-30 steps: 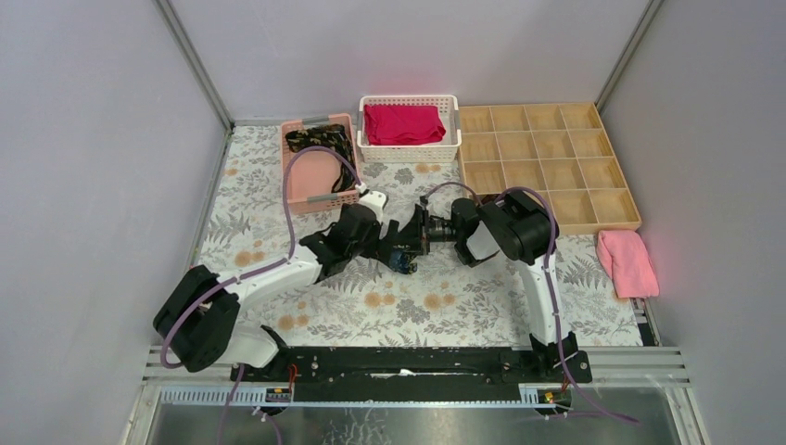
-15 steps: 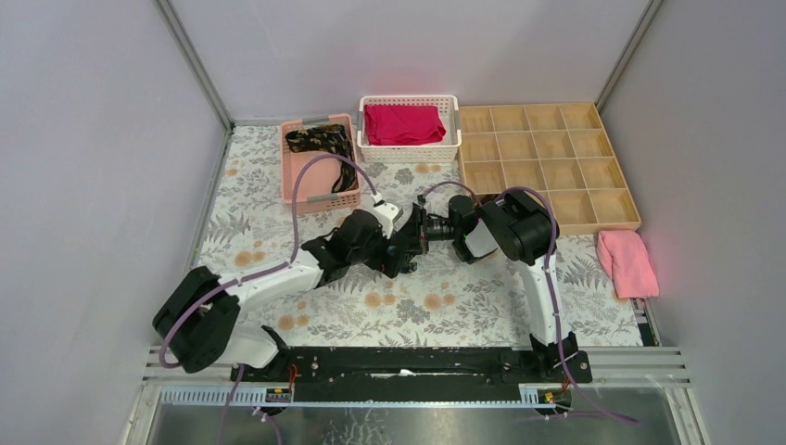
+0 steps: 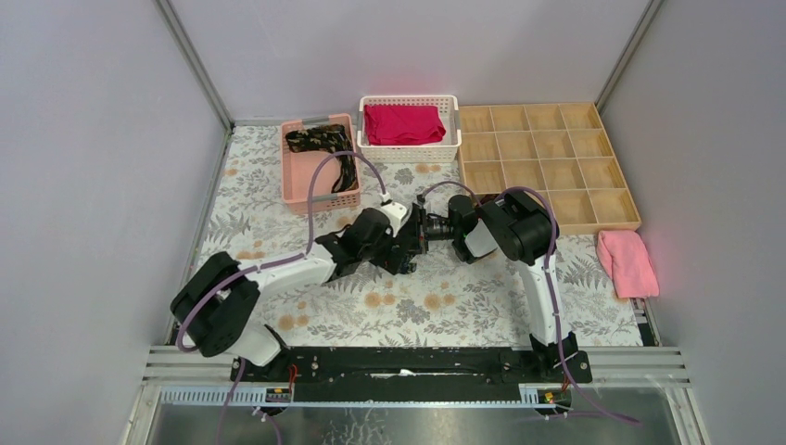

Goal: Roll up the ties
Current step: Roll the tie at the center of the board.

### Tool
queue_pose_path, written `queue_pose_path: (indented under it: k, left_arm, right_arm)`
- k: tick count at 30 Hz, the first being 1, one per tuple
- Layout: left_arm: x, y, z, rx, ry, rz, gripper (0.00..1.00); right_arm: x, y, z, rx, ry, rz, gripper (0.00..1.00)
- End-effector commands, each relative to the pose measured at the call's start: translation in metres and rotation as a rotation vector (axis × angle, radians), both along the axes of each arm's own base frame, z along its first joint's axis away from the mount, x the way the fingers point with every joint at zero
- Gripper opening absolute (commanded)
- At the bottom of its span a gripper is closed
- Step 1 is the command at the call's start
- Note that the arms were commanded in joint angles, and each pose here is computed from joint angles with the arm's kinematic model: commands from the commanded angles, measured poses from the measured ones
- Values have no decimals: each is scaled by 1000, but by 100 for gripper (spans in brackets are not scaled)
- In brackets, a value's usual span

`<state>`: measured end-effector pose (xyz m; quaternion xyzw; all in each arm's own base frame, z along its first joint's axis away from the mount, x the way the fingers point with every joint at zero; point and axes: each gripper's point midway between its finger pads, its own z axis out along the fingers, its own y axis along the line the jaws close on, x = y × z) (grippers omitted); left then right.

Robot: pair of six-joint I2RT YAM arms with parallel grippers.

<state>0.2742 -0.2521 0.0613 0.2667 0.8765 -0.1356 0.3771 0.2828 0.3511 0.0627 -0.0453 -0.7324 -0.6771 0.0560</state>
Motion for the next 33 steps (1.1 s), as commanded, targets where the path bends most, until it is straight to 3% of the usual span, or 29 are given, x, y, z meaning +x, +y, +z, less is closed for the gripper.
queue_pose_path:
  k: [1, 4, 11, 24, 26, 30, 32, 33]
  left_arm:
    - [18, -9, -1, 60, -18, -11, 99]
    - [18, -7, -18, 132, 30, -30, 99]
    - [9, -28, -30, 88, 92, -134, 99]
    - [-3, -19, -78, 191, 236, -130, 98]
    - [-5, -17, -88, 225, 283, -126, 91]
    - [-9, -19, -109, 270, 372, -119, 65]
    - [-12, -19, -120, 279, 403, -120, 62]
    - [-15, -19, -124, 283, 420, -121, 56]
  right_arm:
    - [1, 1, 16, 49, -67, 35, 33]
    - [2, 1, 18, 53, -73, 35, 33]
    - [2, 2, 22, 59, -81, 38, 33]
    - [3, 2, 24, 59, -86, 27, 32]
    - [4, 1, 25, 55, -90, 24, 32]
    - [4, 1, 23, 34, -100, 23, 32]
    - [3, 0, 23, 23, -108, 21, 32]
    - [4, 0, 22, 16, -111, 21, 32]
